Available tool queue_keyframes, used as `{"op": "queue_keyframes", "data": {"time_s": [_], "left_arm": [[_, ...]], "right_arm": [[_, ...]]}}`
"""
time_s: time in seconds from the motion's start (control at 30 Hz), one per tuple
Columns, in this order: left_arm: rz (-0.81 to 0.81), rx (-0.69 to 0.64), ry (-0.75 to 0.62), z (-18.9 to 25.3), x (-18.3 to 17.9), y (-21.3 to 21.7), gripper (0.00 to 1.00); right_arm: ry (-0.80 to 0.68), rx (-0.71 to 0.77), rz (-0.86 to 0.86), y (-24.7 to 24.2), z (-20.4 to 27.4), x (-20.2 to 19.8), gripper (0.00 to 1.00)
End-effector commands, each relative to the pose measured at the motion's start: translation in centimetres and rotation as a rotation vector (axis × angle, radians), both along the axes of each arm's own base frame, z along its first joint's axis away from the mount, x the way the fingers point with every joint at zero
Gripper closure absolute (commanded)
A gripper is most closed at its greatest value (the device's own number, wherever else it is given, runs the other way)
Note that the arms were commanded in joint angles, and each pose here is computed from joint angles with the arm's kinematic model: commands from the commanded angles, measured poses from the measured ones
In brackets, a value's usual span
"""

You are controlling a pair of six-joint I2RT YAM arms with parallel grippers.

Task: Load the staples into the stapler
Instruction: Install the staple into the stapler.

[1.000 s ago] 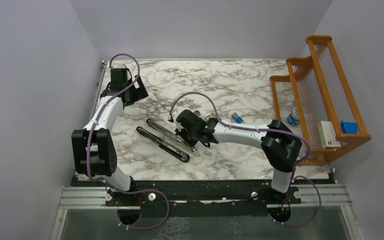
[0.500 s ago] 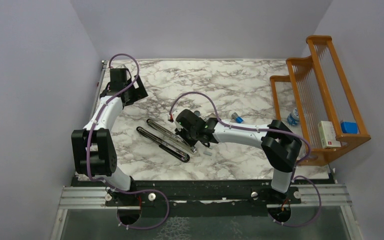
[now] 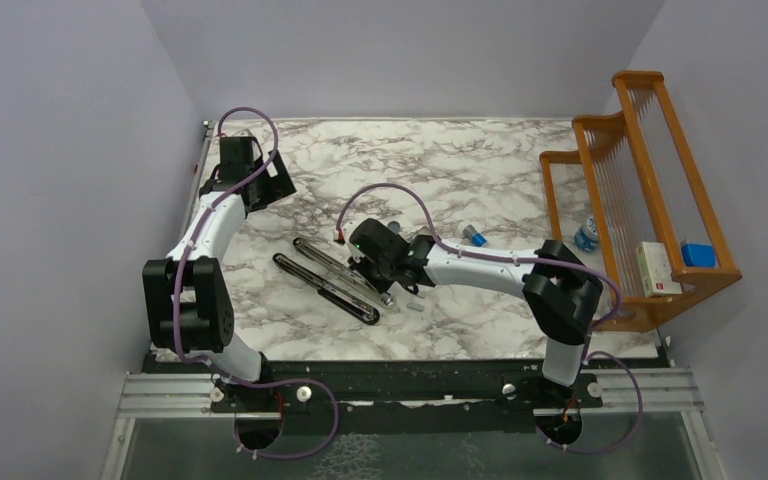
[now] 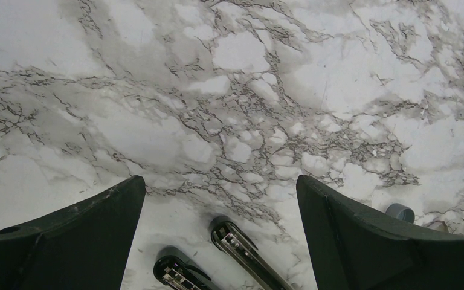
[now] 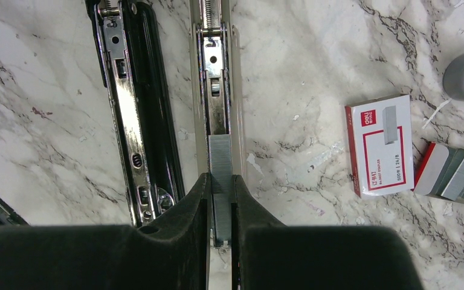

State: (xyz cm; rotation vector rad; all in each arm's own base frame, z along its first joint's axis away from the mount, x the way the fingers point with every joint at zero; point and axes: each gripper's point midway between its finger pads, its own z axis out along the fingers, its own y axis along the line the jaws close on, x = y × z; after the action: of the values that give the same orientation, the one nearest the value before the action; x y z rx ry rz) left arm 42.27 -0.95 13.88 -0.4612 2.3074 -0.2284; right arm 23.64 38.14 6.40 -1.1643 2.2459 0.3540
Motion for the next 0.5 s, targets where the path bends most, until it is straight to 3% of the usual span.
{"op": "queue_keyframes", "data": {"time_s": [0.0,0.47], "left_arm": [[-0.004,-0.018,-0.015,-0.13,0.41,0.09,0.01],[-0.006,-0.026,-0.016,-0.13,0.47,0.04,0.01]], "right_arm": [[-0.005,-0.02,0.018,0.46,0.06,-0.23,0.85],[0.019,-0.055,0.014,0.16,-0.93,-0.49,0.85]]}}
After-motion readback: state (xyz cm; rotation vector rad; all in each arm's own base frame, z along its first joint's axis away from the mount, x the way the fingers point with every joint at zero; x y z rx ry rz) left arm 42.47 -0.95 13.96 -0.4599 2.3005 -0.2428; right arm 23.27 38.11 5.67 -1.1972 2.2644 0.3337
